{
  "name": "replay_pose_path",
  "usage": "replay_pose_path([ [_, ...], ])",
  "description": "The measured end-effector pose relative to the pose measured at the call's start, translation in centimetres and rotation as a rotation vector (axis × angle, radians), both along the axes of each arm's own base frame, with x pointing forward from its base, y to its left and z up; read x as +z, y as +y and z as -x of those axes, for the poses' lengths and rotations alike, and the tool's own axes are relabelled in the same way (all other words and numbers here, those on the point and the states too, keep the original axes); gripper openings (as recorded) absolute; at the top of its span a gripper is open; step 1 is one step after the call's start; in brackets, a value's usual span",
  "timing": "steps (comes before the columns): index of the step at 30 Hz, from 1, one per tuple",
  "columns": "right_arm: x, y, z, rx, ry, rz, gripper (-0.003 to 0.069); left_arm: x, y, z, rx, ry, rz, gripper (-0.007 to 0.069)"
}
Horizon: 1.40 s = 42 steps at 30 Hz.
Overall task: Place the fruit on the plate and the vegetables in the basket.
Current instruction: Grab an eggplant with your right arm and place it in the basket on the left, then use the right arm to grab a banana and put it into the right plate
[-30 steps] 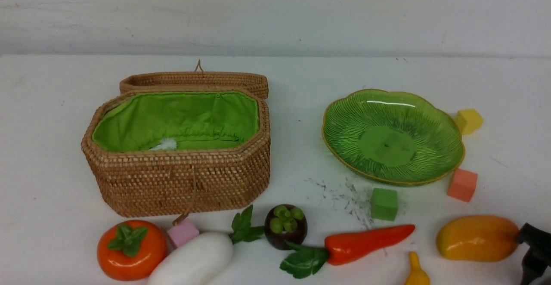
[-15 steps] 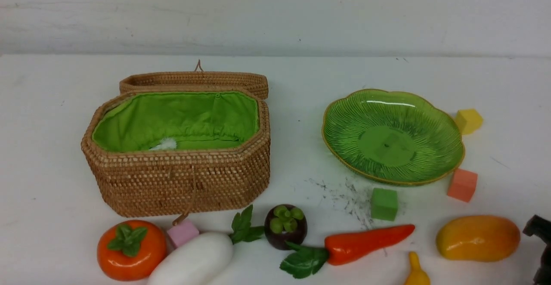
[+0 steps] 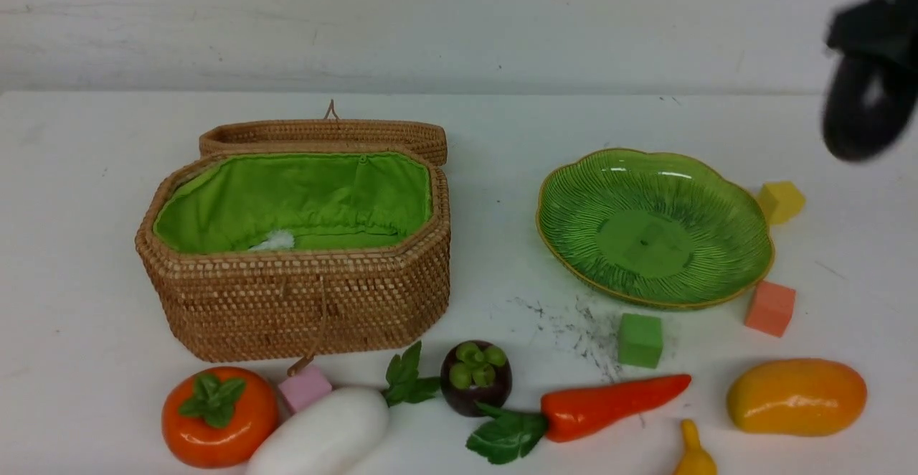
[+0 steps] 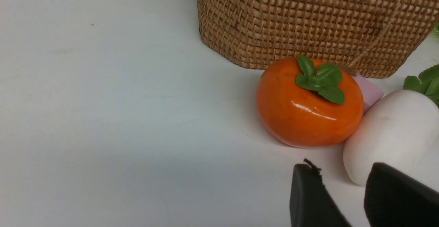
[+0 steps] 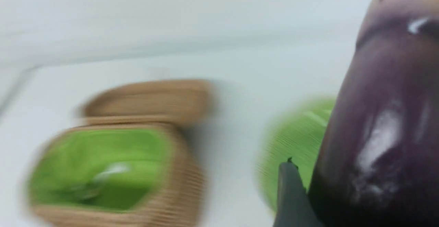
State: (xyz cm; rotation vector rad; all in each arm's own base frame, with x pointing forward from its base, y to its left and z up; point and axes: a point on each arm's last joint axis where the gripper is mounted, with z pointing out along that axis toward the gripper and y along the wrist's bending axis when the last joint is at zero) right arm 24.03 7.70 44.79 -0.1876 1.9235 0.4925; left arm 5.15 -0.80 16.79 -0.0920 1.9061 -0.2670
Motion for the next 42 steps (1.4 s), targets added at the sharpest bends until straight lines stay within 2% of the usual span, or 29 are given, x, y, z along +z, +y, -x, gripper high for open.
replay_pose_path([
  [4,2.5,5.8,-3.4,0.237,-0.064,0.055,0.0382,0.0,0.0,0.0,0.0,0.0,0.0,0.0239],
  [7,1.6,9.4,-6.2,0.328,-0.04,0.086,0.0382,0.0,0.0,0.0,0.0,0.0,0.0,0.0239],
  [9,-0.2,13.9,-8.9,0.426,-0.019,0.127,0.0382,0.0,0.0,0.0,0.0,0.0,0.0,0.0239],
  [10,0.1,14.1,-8.8,0.433,-0.03,0.127,0.0382,0.0,0.0,0.0,0.0,0.0,0.0,0.0239],
  [12,-3.0,18.7,-11.2,0.544,-0.01,0.204,0.0382,0.0,0.0,0.0,0.0,0.0,0.0,0.0239],
  [14,-5.0,21.7,-12.3,0.619,-0.027,0.259,0.0382,0.0,0.0,0.0,0.0,0.0,0.0,0.0239],
  [19,-9.9,26.9,-14.5,0.745,-0.087,0.36,0.0382,0.0,0.0,0.0,0.0,0.0,0.0,0.0239],
  [24,-13.8,28.9,-15.3,0.812,-0.103,0.436,0.0382,0.0,0.0,0.0,0.0,0.0,0.0,0.0239],
  [30,-14.6,28.8,-15.7,0.788,-0.09,0.485,0.0388,0.0,0.0,0.0,0.0,0.0,0.0,0.0239],
  [32,-14.5,28.7,-15.8,0.768,-0.076,0.486,0.043,0.0,0.0,0.0,0.0,0.0,0.0,0.0239],
  [36,-14.1,28.0,-15.9,0.733,-0.027,0.471,0.0585,0.0,0.0,0.0,0.0,0.0,0.0,0.0239],
  [38,-13.7,27.5,-16.0,0.72,-0.021,0.467,0.0636,0.0,0.0,0.0,0.0,0.0,0.0,0.0239],
  [42,-10.8,25.3,-15.8,0.694,-0.01,0.453,0.0679,0.0,0.0,0.0,0.0,0.0,0.0,0.0239],
])
